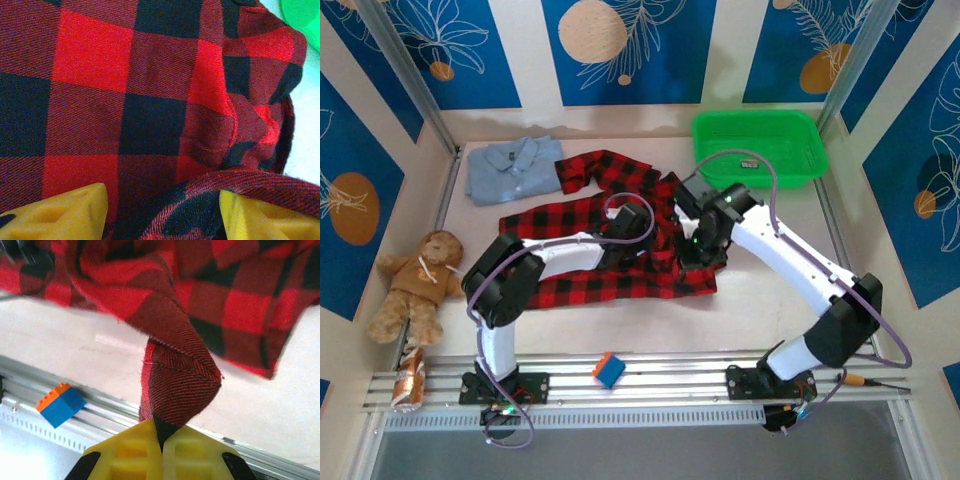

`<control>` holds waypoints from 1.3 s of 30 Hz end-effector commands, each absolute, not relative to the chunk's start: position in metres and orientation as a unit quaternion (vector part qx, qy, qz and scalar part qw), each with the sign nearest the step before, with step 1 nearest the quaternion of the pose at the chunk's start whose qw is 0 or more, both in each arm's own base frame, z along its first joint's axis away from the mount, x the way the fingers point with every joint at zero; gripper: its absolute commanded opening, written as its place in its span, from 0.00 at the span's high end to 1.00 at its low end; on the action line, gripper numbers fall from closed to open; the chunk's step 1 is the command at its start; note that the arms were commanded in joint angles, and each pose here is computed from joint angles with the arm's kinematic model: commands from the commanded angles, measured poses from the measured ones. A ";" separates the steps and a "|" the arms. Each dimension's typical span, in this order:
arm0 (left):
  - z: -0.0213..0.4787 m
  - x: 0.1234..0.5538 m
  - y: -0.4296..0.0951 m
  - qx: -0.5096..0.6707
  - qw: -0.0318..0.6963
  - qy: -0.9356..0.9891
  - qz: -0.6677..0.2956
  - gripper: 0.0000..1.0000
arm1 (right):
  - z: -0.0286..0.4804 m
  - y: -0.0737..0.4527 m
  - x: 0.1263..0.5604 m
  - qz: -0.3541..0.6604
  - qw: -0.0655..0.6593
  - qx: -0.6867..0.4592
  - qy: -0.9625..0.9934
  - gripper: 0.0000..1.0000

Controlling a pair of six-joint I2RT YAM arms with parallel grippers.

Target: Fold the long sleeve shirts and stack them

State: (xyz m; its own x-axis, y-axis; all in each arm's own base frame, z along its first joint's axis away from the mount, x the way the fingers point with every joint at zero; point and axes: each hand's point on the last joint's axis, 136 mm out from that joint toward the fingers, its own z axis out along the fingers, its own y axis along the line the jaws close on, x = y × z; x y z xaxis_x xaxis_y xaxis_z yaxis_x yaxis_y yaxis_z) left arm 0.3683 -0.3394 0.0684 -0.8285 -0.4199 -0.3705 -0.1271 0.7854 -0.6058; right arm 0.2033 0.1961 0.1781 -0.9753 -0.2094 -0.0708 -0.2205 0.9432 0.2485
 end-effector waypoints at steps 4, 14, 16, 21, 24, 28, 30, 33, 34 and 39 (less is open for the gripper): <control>0.064 0.359 -0.314 -0.160 0.243 0.903 -0.317 0.38 | 0.145 0.245 0.188 0.276 0.004 -0.047 0.960 0.96; 0.064 0.340 -0.247 -0.173 0.242 0.902 -0.314 0.33 | 0.151 0.308 0.180 0.321 -0.012 -0.118 0.940 0.87; 0.068 0.335 -0.228 -0.189 0.247 0.899 -0.308 0.31 | 0.146 0.320 0.180 0.311 -0.021 -0.137 0.940 0.82; 0.095 0.319 -0.155 -0.244 0.281 0.894 -0.250 0.17 | 0.144 0.357 0.189 0.329 -0.036 -0.162 0.930 0.73; 0.127 0.303 -0.109 -0.257 0.319 0.886 -0.217 0.09 | 0.145 0.374 0.198 0.341 -0.040 -0.169 0.924 0.61; 0.159 0.284 -0.092 -0.220 0.335 0.888 -0.226 0.05 | 0.155 0.376 0.207 0.335 -0.024 -0.176 0.925 0.45; 0.161 0.274 -0.107 -0.164 0.306 0.905 -0.245 0.04 | 0.166 0.363 0.215 0.316 0.001 -0.168 0.934 0.40; 0.142 0.250 -0.130 -0.097 0.218 0.935 -0.262 0.07 | 0.182 0.325 0.227 0.253 0.064 -0.160 0.952 0.21; 0.137 0.241 -0.135 -0.076 0.197 0.943 -0.258 0.07 | 0.187 0.310 0.229 0.233 0.085 -0.159 0.956 0.18; 0.109 0.207 -0.163 -0.035 0.131 0.957 -0.258 0.13 | 0.194 0.246 0.229 0.201 0.140 -0.121 0.962 0.08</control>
State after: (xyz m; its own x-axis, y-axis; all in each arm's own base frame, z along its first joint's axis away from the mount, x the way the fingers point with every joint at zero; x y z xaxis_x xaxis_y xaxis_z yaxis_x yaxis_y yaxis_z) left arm 0.2406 -0.1496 0.1247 -0.9133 -0.2430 -0.3269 -0.0493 0.8626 -0.5035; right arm 0.2315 0.2920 0.2009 -0.9307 -0.2050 -0.3029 -0.3302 0.8272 0.4547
